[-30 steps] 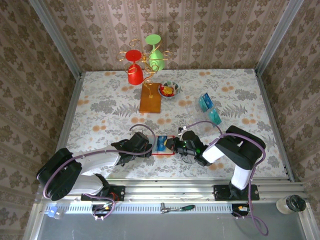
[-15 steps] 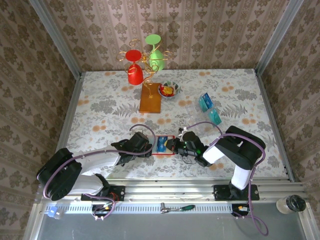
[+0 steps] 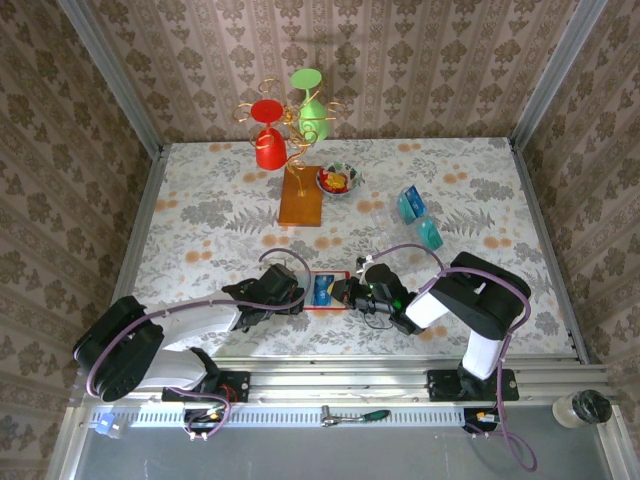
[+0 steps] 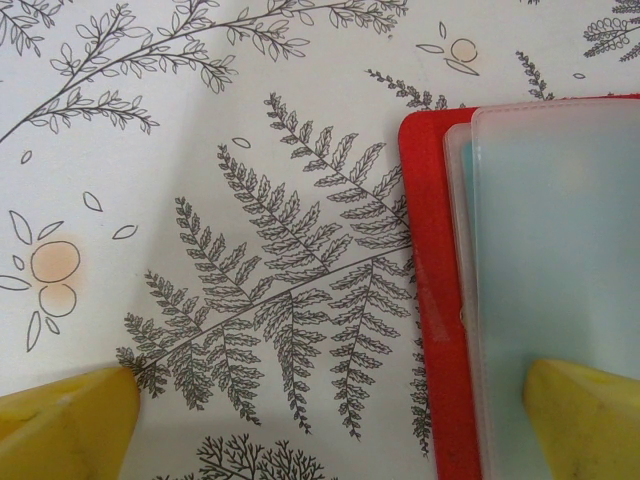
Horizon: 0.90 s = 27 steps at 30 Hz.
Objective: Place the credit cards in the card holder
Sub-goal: Insert the credit card into the card slot.
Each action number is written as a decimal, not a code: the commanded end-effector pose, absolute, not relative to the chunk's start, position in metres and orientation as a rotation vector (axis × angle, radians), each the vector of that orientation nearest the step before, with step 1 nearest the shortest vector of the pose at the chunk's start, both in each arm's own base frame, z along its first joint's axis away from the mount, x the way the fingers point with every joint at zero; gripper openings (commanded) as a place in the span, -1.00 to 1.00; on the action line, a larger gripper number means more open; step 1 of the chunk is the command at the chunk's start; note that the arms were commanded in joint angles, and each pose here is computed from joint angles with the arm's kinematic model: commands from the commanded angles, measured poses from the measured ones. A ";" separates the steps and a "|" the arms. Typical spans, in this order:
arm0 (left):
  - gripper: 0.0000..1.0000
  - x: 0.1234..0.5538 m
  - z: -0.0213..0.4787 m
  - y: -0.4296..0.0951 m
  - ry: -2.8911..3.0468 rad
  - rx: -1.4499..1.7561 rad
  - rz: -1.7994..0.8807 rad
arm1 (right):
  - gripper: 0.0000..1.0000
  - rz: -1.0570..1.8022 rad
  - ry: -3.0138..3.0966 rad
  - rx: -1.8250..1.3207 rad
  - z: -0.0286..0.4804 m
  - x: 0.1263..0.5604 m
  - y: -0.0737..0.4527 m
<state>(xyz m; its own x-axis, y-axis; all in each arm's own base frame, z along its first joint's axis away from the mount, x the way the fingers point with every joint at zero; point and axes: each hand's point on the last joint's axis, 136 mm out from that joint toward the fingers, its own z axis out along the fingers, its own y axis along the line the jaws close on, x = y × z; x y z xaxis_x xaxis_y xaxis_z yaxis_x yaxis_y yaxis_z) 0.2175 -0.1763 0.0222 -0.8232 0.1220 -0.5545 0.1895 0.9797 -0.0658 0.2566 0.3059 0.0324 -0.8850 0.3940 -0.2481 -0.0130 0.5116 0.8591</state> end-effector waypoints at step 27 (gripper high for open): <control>1.00 0.213 0.022 -0.169 2.561 0.214 -0.112 | -0.53 1.222 2.562 0.235 0.007 0.244 0.310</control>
